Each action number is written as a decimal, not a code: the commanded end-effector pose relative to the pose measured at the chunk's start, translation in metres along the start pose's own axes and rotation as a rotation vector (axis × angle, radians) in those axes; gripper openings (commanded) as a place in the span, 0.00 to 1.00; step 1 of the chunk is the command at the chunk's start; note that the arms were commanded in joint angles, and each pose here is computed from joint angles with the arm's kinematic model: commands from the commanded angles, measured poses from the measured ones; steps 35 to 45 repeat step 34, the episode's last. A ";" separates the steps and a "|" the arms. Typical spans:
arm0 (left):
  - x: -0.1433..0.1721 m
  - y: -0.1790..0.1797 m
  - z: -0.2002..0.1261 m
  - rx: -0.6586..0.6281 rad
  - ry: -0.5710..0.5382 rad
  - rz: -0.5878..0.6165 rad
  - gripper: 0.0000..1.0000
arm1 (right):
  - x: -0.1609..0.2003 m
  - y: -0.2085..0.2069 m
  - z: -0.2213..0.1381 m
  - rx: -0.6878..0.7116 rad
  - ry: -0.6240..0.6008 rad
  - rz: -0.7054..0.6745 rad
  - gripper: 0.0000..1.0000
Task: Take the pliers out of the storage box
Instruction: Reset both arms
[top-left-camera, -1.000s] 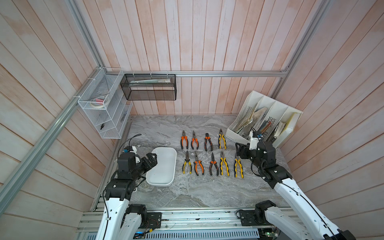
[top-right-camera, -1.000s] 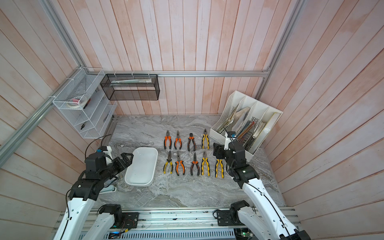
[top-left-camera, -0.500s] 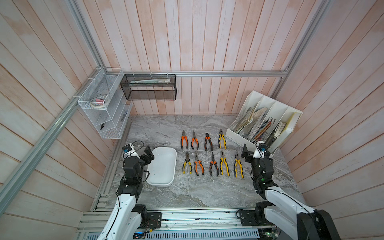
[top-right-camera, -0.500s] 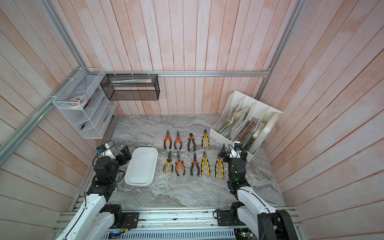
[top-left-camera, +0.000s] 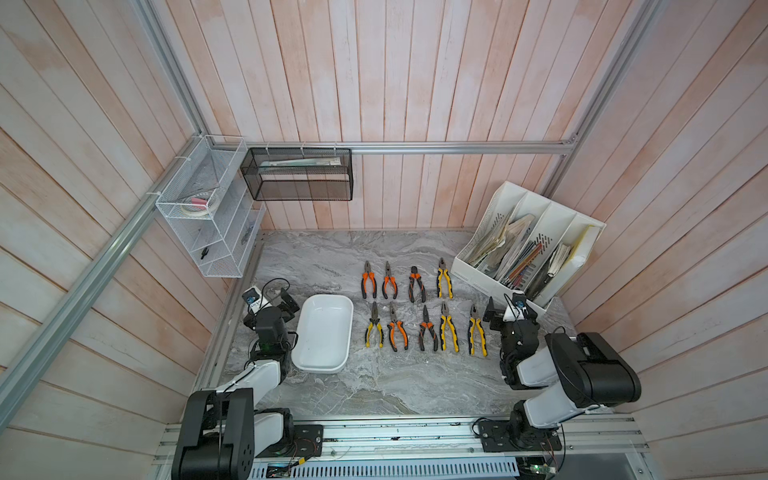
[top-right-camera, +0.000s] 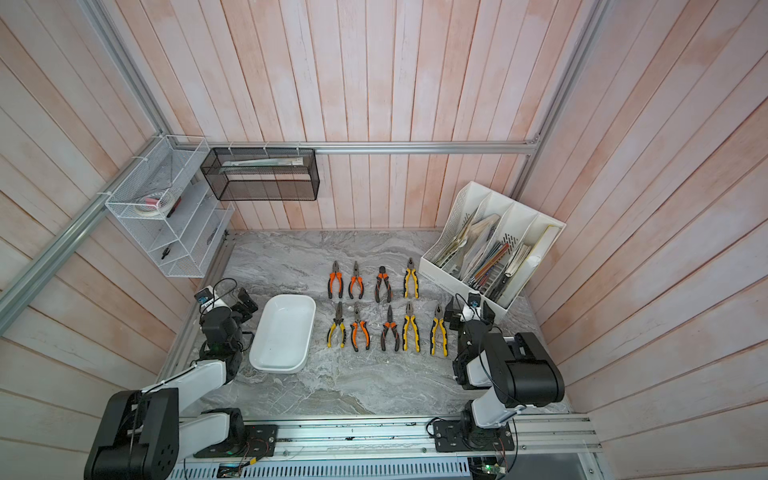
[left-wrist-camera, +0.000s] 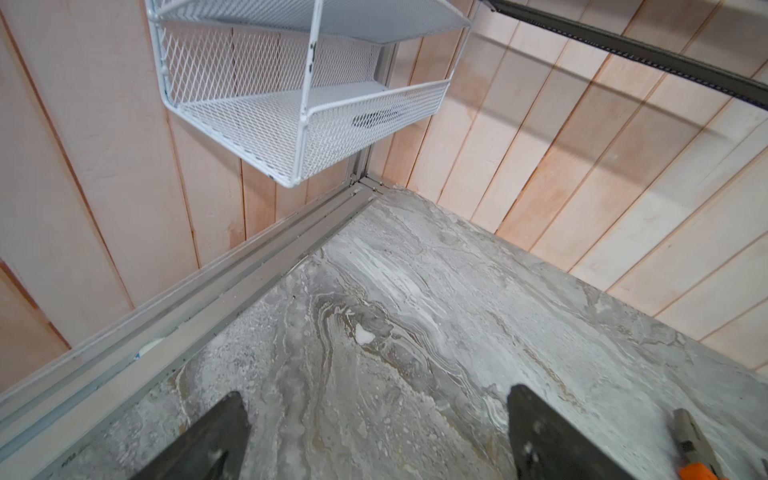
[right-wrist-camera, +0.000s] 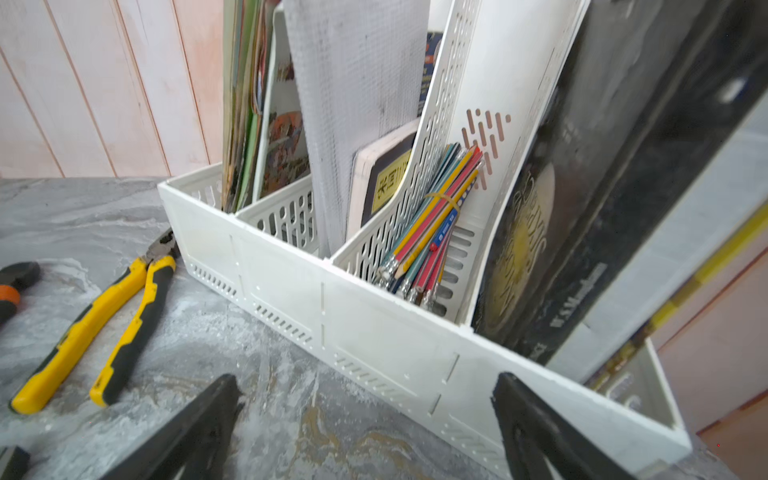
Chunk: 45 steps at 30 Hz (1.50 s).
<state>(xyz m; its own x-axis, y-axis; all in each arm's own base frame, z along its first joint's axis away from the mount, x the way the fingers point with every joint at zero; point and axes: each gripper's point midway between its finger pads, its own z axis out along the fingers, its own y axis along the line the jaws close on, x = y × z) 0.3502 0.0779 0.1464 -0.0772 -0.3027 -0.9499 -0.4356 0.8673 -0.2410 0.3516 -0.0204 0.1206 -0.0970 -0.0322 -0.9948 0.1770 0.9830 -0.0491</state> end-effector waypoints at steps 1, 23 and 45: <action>-0.037 -0.008 0.005 0.021 -0.147 0.032 1.00 | -0.019 0.001 0.003 -0.008 -0.080 0.027 0.98; 0.025 -0.054 0.011 0.271 -0.065 0.252 1.00 | -0.016 -0.009 0.012 0.057 -0.050 0.048 0.98; 0.023 -0.062 -0.003 0.240 -0.135 0.306 1.00 | -0.014 -0.008 0.016 0.025 -0.031 0.059 0.98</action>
